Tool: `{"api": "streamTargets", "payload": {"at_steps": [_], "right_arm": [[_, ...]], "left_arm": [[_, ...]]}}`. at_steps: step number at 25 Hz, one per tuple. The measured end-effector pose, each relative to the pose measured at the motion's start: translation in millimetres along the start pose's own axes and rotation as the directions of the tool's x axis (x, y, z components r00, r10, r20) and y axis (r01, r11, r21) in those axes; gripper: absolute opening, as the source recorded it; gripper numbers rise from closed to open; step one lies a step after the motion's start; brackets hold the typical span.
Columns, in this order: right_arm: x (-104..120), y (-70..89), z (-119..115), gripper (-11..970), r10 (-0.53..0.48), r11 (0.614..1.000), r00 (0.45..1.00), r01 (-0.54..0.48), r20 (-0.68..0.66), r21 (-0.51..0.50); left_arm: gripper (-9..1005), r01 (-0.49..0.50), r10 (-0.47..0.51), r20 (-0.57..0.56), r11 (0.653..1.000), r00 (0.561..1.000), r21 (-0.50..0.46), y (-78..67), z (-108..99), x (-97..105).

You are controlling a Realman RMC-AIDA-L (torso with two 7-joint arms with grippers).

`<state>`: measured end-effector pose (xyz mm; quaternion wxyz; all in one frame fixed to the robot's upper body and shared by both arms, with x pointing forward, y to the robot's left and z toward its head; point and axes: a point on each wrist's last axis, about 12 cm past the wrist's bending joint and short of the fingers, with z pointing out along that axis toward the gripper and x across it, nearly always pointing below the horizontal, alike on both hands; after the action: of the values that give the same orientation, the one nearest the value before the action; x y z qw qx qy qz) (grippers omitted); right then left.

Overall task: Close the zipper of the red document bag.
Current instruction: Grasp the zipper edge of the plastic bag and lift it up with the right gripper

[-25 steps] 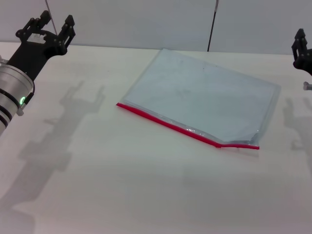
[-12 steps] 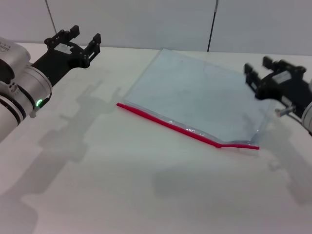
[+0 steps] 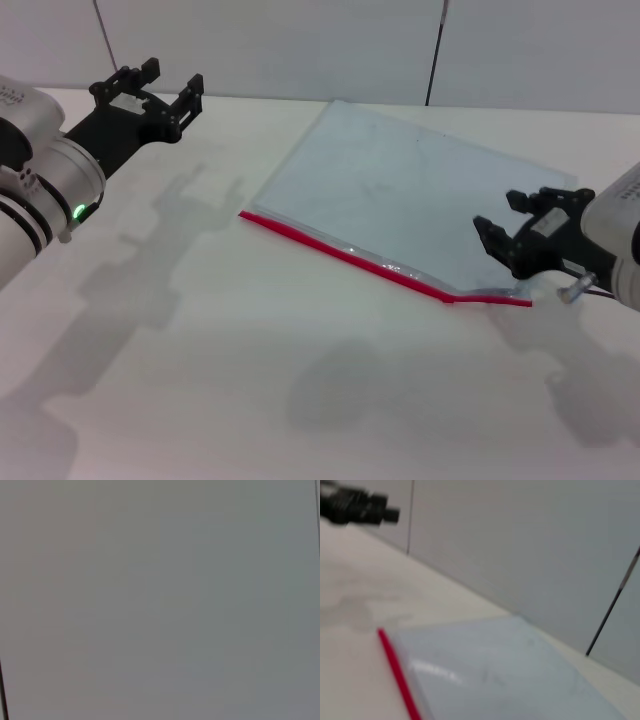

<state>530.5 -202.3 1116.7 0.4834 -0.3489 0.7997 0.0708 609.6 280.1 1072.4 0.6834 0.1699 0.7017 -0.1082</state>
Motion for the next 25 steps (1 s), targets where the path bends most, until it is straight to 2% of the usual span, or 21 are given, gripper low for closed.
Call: {"api": "streamTargets", "payload": {"at_steps": [10,16,25], "right_arm": [[-6.1,5.2,-7.9,465,-0.127,0.988,0.979,0.111,-0.162,-0.103],[-7.6,5.3,-8.0,609,-0.173,0.980,0.964,0.148,-0.204,-0.132],[-3.6,16.0,2.2,646,-0.323,0.943,0.904,0.280,-0.280,-0.181]], "left_arm": [[616,-0.009,0.009,0.000,1.000,1.000,-0.004,4.6,-0.6,-1.5],[615,-0.007,0.007,0.002,1.000,1.000,-0.009,6.0,-0.5,-2.2],[615,-0.017,0.017,-0.008,1.000,1.000,-0.018,7.9,-0.1,-1.8]]}}
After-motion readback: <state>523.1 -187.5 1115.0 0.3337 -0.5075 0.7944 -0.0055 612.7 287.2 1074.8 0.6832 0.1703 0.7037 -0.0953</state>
